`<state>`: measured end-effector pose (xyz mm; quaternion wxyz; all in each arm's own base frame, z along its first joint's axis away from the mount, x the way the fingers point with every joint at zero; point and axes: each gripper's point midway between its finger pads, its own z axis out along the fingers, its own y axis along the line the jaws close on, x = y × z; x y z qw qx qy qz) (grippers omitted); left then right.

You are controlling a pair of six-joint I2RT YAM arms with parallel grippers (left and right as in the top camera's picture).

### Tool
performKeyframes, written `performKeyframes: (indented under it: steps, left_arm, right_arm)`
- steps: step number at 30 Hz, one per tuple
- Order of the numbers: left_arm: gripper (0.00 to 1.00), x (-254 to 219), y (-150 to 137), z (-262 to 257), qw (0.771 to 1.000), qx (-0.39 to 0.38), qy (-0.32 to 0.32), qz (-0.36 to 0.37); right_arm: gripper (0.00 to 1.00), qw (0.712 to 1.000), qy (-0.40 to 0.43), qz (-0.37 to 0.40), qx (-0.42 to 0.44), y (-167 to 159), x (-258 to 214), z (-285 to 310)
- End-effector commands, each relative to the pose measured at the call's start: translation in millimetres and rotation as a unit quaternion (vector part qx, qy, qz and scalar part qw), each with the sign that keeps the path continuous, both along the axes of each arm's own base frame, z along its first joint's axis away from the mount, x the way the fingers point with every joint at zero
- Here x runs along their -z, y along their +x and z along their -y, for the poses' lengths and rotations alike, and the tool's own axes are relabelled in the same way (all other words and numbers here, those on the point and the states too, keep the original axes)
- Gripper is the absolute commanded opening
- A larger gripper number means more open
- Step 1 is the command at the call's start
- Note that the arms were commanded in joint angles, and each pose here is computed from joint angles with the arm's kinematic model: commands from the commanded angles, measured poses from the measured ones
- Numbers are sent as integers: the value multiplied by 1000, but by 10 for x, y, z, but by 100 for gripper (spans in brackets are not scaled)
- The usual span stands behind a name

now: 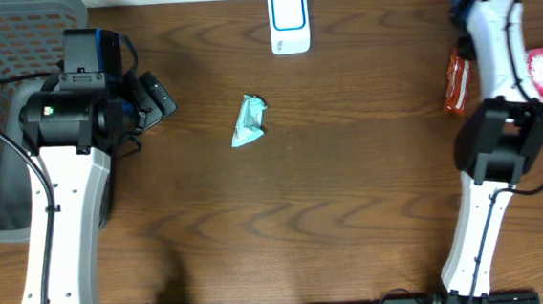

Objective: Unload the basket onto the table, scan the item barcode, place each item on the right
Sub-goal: 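Lower the orange packet beside the red wrapper and release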

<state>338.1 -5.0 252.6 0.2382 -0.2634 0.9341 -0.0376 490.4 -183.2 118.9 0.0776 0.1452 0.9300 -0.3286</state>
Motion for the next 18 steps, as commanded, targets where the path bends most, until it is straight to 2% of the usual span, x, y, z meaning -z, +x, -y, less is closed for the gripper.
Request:
performKeyframes:
  steps: [1, 4, 7, 9, 10, 13, 18]
  left_arm:
    - [98, -17, -3, -20, 1000, 3, 7, 1]
    - [98, -17, -3, -20, 1000, 3, 7, 1]
    - [98, -17, -3, -20, 1000, 3, 7, 1]
    - [98, -17, -3, -20, 1000, 3, 7, 1]
    - [98, -17, -3, -21, 1000, 3, 7, 1]
    - [98, -17, -3, -21, 1000, 3, 7, 1]
    - [98, -17, -3, -20, 1000, 3, 7, 1]
  right_arm:
    - [10, 995, 87, 48, 22, 2, -32, -67]
    - [19, 988, 138, 58, 25, 6, 43, -93]
    - [42, 985, 162, 61, 22, 17, 72, -137]
    - [63, 986, 157, 56, 24, -13, 62, -124]
    - [87, 986, 154, 53, 25, -32, 48, -117]
    - [88, 986, 153, 55, 25, -78, -62, -126]
    - [88, 981, 149, 122, 9, -125, -730, -228]
